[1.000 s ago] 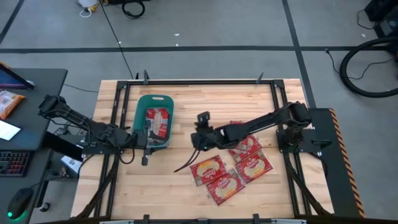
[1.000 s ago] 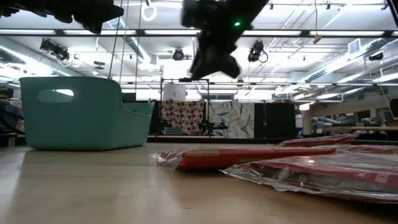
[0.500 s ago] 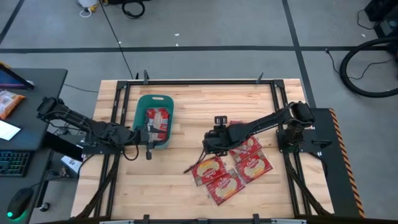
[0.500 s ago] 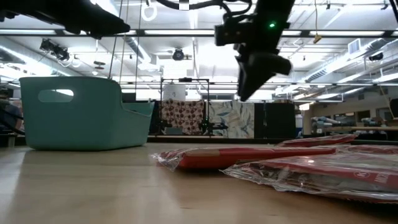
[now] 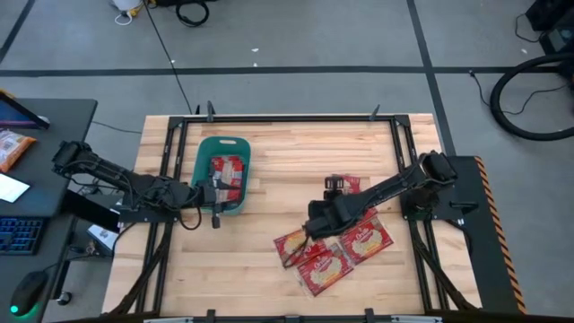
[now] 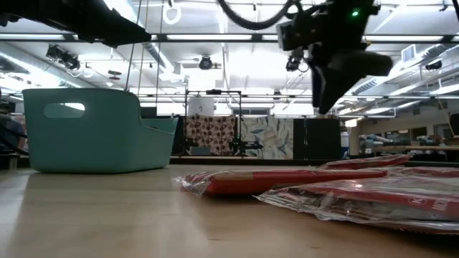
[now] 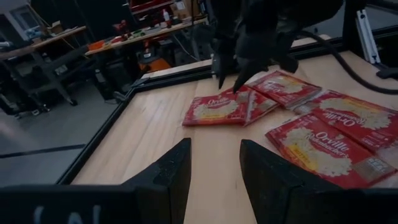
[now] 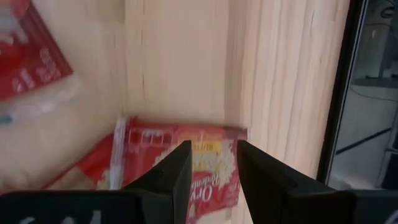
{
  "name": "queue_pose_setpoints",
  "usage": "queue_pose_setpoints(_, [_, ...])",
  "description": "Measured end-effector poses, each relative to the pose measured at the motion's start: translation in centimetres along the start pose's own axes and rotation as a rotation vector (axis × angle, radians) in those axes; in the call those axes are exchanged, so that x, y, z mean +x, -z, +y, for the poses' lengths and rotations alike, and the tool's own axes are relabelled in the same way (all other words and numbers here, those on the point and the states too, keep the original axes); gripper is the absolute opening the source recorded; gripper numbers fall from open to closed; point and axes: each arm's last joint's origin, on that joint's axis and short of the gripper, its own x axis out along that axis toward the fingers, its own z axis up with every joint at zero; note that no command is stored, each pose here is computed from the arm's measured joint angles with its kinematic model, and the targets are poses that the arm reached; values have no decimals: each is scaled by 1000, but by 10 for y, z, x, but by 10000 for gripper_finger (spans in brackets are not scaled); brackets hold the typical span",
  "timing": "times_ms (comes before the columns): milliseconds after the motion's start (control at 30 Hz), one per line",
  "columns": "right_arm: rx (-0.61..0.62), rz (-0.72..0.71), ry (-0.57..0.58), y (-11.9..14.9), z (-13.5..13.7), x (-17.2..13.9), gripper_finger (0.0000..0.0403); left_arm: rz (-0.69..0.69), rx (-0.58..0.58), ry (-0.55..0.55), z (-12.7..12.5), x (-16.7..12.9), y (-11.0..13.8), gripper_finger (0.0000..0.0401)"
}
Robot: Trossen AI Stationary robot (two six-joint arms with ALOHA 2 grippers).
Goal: Sort popcorn bags into baskets
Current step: Put the red popcorn bag into the green bin
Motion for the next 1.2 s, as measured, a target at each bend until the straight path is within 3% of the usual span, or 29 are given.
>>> queue_pose_setpoints(200, [36,44,21,11,8,-4,132,5,29,-34,1,0,0,142])
queue_pose_setpoints(433, [88,140,-69,29,26,16,137,4,65,-42,1,0,0,142])
queue_pose_setpoints(900, [130,115,-120,46,51,39,237,3,109,-42,1,0,0,142])
queue_pose_setpoints(1200, [92,102,-38,56,51,50,239,3,106,-42,1,0,0,142])
